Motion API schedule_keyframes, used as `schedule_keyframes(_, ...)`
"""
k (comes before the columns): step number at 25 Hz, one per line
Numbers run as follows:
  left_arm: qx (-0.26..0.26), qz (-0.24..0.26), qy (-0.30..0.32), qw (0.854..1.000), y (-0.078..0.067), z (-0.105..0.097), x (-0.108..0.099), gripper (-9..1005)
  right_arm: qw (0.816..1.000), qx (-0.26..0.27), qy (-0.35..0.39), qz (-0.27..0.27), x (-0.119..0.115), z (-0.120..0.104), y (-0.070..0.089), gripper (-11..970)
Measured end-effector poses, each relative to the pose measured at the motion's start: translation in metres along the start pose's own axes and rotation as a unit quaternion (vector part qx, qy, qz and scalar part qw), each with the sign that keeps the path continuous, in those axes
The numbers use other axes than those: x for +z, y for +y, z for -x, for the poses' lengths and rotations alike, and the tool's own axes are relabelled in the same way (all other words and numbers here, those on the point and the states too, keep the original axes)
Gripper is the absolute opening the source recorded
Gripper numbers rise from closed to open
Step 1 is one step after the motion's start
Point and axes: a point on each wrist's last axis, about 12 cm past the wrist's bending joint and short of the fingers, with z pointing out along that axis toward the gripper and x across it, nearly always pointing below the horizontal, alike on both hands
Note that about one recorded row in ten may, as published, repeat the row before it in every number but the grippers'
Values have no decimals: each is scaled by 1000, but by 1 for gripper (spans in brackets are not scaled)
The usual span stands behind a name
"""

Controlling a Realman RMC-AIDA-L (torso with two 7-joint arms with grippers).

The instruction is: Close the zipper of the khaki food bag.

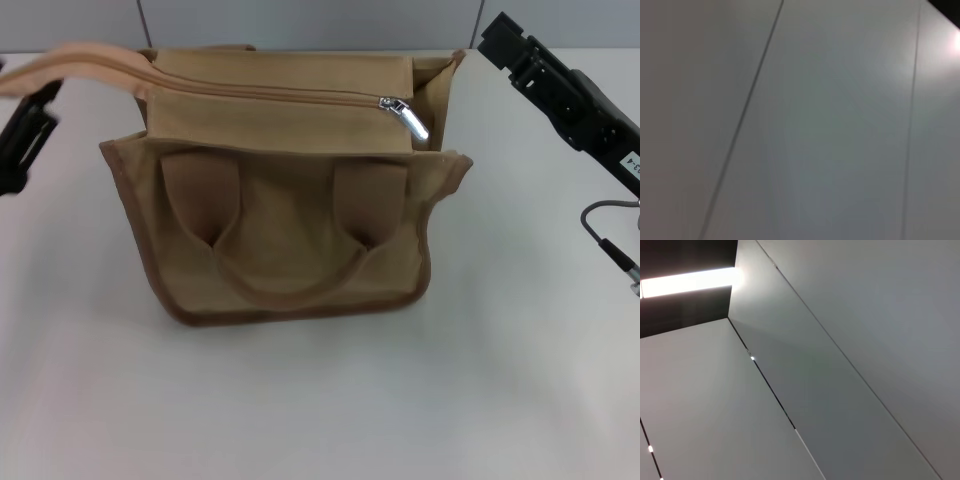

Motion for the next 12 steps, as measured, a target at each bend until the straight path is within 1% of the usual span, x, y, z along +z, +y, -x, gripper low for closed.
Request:
schedule_keyframes(2, 19, 24, 16, 999, 6, 3, -20, 749, 1000, 0, -3, -5, -2, -1, 0, 673)
schedule_keyframes(5, 36, 61, 27, 997, 12, 12, -49, 807, 1000, -17, -9, -11, -6, -1, 0, 672)
schedule_keyframes(8, 39, 74, 29, 996, 12, 21, -74, 806, 999, -39, -12, -7, -6, -1, 2, 673)
schedule_keyframes(9, 37, 67, 31, 997, 11, 24, -80, 806, 999, -48, -12, -2, -6, -1, 3, 673)
schedule_keyframes(11, 34, 29, 41, 998, 6, 29, -85, 805, 998, -67, -5, 16, -3, -1, 5, 672)
schedule_keyframes(12, 36, -16, 59, 997, 2, 32, -85, 805, 997, -77, 3, 29, -2, -1, 7, 672)
